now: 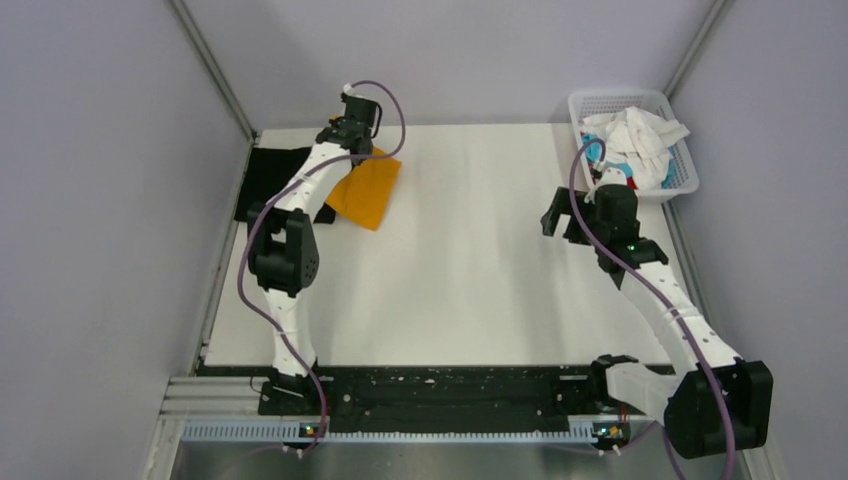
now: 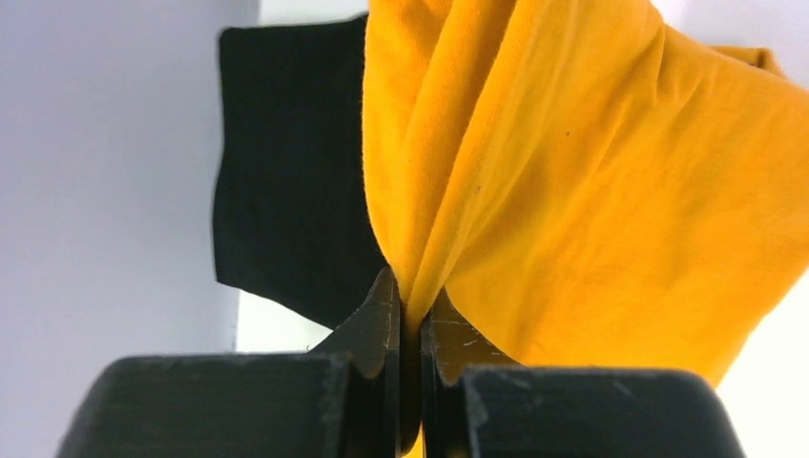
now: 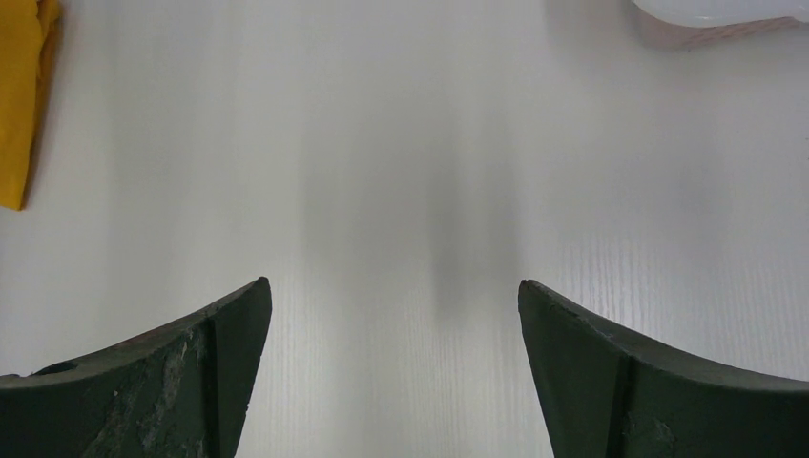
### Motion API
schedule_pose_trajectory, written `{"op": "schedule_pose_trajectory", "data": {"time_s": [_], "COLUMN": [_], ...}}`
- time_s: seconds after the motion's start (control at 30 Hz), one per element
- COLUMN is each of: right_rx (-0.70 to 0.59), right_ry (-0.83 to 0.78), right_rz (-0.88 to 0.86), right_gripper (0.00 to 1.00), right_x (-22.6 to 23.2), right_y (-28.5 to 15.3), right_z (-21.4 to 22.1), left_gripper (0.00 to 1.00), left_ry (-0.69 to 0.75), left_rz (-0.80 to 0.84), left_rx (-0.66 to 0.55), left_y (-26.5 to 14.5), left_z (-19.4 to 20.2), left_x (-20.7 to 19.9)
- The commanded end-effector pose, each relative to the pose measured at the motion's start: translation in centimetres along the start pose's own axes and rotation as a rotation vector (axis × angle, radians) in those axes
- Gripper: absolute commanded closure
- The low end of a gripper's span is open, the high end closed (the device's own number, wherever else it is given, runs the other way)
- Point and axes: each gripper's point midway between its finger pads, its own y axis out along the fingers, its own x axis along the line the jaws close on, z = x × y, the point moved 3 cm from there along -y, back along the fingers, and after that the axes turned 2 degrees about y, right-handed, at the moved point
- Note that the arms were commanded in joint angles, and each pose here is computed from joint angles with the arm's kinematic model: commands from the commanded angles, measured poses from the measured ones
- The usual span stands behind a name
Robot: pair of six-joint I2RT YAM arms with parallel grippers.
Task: Fold and stack the t-shirts
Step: Put the neatly folded tshirt into the corner of the board with the left arm
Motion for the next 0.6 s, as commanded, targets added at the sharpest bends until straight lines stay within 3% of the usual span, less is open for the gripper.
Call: {"op": "schedule_pose_trajectory", "data": {"time_s": [0.0,0.33,0.57], "right_rx": [-0.086,-0.097,-0.092], "right_ry": [-0.020,-0.020,-0.019], "right_rz": [0.037,0.057,0.064], "right_gripper": [0.01,0.01,0.01], "right_x": [-0.6,-0.8,-0.9], "right_y": [-0.7,-0.9,-0.7], "right_z": [-1.6,-1.9,-1.7], "left_gripper": [1.00,1.00,1.00], "left_ry": [-0.061,-0.096,-0.170], "left_rz": [-0.087,-0.038,-0.040], "left_rx": [-0.140,-0.192,-0.166], "left_y": [-1.4,-3.0,-0.3], "left_z": [-5.3,-6.7,-4.9], "left_x": [5.9,11.3,14.8]}}
